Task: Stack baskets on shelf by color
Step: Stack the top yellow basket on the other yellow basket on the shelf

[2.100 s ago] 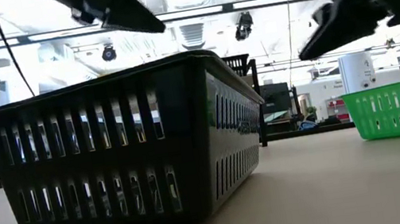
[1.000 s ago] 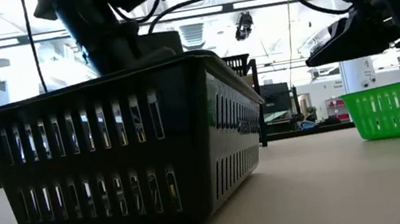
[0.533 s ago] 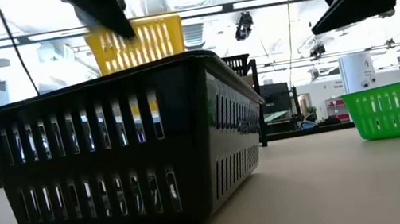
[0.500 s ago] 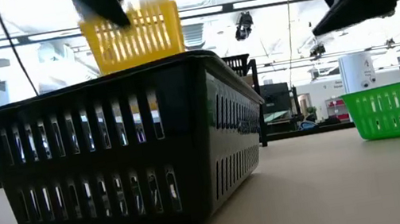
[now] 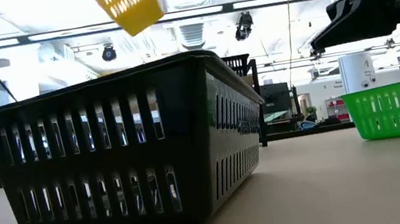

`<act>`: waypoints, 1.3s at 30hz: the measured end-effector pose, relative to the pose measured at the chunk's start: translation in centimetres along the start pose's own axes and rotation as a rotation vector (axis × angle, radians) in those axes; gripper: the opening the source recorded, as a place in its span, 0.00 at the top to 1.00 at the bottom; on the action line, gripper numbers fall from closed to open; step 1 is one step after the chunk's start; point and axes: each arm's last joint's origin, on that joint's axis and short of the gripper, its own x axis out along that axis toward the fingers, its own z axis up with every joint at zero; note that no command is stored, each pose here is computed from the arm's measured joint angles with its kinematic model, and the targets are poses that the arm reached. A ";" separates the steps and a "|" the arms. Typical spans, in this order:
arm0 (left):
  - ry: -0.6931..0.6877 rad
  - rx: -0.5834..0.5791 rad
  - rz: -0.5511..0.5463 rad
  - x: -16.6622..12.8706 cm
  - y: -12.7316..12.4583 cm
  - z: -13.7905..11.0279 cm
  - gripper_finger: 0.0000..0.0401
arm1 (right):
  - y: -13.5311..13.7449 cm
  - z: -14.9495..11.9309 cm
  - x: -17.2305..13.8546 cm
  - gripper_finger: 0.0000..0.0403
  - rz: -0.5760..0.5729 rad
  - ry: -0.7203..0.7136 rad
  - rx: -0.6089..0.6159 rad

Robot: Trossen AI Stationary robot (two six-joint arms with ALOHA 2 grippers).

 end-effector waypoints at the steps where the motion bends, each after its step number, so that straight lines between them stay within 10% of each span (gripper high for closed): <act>1: 0.012 0.012 -0.003 0.3 1.1 -0.4 1.00 | 0.0 0.0 0.0 0.87 0.000 0.000 0.000; 9: 0.169 -0.054 0.035 3.4 7.2 -3.9 1.00 | 0.0 0.2 0.0 0.87 -0.001 -0.011 0.012; 27: 0.377 -0.026 0.070 6.7 7.2 -5.3 1.00 | 0.0 0.2 0.0 0.87 -0.001 -0.008 0.043; 39: 0.366 -0.026 0.072 5.7 7.2 -5.2 0.75 | 0.0 0.2 0.0 0.87 -0.001 -0.008 0.040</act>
